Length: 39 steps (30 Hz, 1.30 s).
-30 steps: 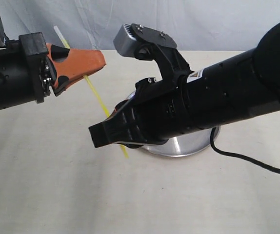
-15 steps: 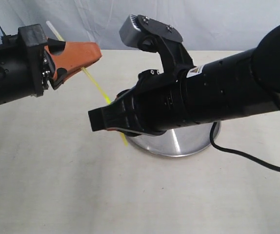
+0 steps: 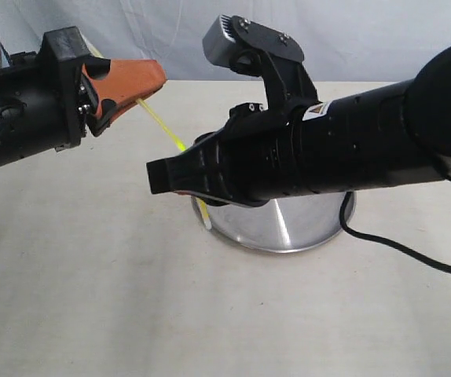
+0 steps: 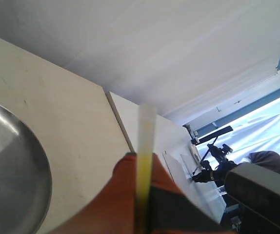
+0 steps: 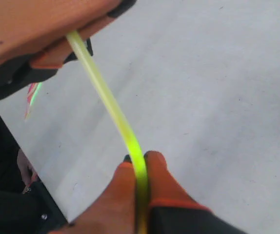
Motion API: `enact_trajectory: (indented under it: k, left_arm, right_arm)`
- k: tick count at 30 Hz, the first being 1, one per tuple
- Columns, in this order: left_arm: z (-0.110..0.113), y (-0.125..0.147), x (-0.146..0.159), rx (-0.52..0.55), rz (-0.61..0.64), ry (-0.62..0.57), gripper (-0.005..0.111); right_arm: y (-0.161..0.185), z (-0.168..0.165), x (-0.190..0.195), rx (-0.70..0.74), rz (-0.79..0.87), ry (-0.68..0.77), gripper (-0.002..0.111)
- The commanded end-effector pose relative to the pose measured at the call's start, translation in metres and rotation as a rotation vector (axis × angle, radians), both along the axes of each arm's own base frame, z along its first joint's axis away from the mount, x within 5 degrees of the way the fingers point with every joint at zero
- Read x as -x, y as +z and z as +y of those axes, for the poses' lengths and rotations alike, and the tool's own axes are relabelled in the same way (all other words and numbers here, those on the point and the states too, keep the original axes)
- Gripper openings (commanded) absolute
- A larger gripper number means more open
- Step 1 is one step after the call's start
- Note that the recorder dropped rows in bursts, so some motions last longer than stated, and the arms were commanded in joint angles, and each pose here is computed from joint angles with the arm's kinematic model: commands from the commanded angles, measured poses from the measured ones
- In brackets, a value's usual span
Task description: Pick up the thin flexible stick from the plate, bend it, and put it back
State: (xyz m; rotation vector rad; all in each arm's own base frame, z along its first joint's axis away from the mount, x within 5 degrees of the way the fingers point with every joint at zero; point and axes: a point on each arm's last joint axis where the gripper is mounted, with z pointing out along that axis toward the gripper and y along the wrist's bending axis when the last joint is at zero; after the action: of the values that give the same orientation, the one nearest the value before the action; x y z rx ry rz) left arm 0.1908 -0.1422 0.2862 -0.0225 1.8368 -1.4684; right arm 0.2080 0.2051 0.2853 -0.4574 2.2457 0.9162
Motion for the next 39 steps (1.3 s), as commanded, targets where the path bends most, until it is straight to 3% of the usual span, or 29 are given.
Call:
enact_trajectory:
  k: [1, 19, 39]
  left_arm:
    - [-0.007, -0.005, 0.006, -0.047, -0.028, -0.071, 0.0]
    - [-0.009, -0.004, 0.009, -0.046, -0.043, -0.094, 0.0]
    - [-0.017, -0.008, 0.014, -0.093, -0.049, -0.099, 0.0]
  right_arm:
    - [0.012, -0.005, -0.015, -0.073, -0.08, -0.159, -0.001]
    - [0.018, -0.01, -0.024, -0.16, -0.09, -0.305, -0.001]
    - [0.019, -0.011, -0.025, -0.198, -0.065, -0.348, -0.001]
